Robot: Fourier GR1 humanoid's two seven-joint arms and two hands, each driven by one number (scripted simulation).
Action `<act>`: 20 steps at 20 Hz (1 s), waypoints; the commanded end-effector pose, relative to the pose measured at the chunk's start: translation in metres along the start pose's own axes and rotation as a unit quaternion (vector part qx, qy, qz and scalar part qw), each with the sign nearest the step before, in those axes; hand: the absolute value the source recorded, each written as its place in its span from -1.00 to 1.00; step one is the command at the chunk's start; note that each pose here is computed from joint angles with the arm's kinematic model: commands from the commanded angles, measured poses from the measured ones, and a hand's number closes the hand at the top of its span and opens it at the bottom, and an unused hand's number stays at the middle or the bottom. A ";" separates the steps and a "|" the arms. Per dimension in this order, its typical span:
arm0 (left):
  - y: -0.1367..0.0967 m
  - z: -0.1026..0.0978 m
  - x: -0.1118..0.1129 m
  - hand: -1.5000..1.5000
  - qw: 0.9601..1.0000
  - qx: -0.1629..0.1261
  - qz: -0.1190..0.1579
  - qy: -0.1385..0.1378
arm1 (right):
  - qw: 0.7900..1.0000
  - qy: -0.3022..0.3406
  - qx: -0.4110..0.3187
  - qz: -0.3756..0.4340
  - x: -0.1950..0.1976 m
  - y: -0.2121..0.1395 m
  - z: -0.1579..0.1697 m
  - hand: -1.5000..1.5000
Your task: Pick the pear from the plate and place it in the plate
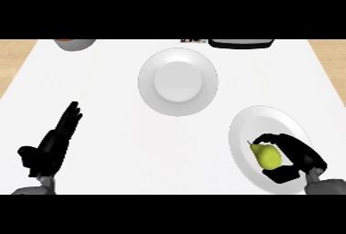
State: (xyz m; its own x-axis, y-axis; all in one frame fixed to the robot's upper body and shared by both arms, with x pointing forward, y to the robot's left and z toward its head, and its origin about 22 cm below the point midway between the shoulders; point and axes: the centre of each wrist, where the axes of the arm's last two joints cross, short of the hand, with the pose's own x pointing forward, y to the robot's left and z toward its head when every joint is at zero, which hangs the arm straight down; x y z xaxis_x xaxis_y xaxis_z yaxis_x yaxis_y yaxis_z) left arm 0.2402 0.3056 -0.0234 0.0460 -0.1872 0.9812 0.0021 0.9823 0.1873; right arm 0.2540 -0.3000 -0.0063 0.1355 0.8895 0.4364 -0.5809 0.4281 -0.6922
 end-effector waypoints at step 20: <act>0.015 0.004 -0.002 0.00 0.999 0.042 -0.013 0.019 | 0.872 0.287 -0.369 -0.146 0.056 0.078 0.014 1.00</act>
State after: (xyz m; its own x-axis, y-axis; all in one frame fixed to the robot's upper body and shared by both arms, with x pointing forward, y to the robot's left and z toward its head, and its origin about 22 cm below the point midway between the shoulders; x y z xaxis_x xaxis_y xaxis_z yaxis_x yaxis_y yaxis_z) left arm 0.2370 0.3154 -0.0238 0.0869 -0.1970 0.9765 -0.0727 0.9764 0.2034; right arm 0.2159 -0.2480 -0.0328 0.6207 0.6717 0.4045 0.0094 0.5094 -0.8605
